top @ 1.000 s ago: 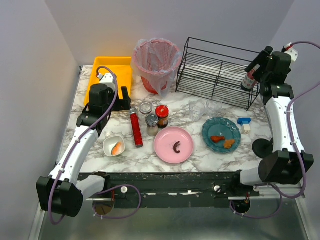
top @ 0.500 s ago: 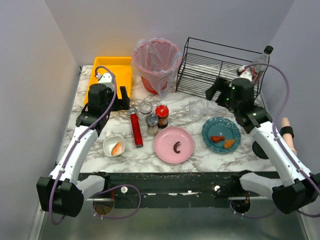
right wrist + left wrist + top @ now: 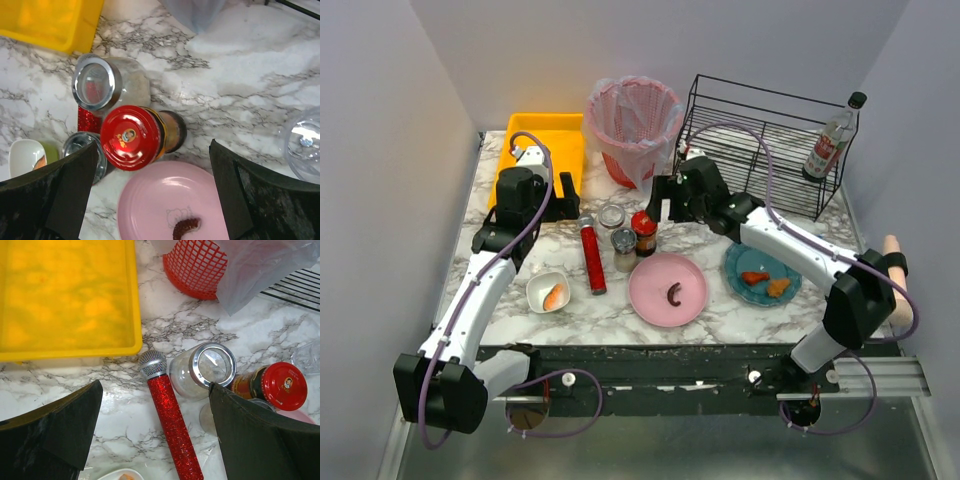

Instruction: Clear the kitchen counter

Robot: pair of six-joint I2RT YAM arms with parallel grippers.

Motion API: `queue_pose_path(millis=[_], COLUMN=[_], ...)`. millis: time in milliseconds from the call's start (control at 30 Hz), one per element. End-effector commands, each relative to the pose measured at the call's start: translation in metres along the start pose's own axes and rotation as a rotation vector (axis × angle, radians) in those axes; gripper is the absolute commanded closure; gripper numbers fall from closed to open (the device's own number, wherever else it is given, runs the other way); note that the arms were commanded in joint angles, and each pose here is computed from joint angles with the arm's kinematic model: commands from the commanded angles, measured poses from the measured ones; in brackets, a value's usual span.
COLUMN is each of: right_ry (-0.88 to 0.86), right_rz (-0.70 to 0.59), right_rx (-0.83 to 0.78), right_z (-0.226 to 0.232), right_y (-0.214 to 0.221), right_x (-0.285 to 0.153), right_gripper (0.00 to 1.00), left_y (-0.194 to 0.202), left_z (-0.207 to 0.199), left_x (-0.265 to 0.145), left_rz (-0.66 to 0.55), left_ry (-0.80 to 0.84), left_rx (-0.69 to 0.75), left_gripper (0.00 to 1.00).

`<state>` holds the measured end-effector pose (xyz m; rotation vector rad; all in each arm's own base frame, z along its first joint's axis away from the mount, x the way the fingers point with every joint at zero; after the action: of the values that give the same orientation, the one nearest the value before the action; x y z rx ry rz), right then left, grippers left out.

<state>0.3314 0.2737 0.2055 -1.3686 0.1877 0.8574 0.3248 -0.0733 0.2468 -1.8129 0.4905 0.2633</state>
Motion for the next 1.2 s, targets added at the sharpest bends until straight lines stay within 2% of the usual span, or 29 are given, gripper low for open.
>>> queue_pose_path(millis=[0, 100, 233, 367, 533, 900, 1167], right_ry=[-0.080, -0.074, 0.019, 0.011, 0.086, 0.104, 0.070], right_rz=[-0.031, 0.000, 0.056, 0.082, 0.123, 0.242, 0.261], right_rx=[-0.018, -0.045, -0.108, -0.123, -0.154, -0.173, -0.153], right_z=[0.025, 0.033, 0.037, 0.045, 0.040, 0.039, 0.043], right_y=[-0.020, -0.017, -0.006, 0.001, 0.008, 0.037, 0.047], right_x=[0.010, 0.020, 0.031, 0.036, 0.043, 0.050, 0.054], right_gripper=[0.00, 0.00, 0.00, 0.00, 0.00, 0.00, 0.03], left_y=[0.002, 0.002, 0.003, 0.003, 0.002, 0.002, 0.001], left_z=[0.002, 0.002, 0.002, 0.003, 0.003, 0.004, 0.005], left_x=[0.001, 0.002, 0.003, 0.003, 0.002, 0.001, 0.000], left_rz=[0.014, 0.015, 0.022, 0.022, 0.017, 0.016, 0.012], left_ry=[-0.006, -0.004, -0.003, -0.006, -0.008, -0.009, -0.012], left_rx=[-0.006, -0.007, -0.008, -0.009, -0.008, -0.009, -0.008], left_gripper=[0.01, 0.01, 0.01, 0.01, 0.01, 0.01, 0.01])
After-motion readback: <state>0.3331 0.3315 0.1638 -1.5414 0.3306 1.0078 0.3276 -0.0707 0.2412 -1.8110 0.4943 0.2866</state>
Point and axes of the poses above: each gripper's point midway between its finger pads, its own x axis out along the fingers, its own z axis along the line the jaws close on, y = z × x, the point moved 3 cm from there along -x, back along the fingers, and after that the axes turned 6 degrees about -x, right-handed, at the moved point
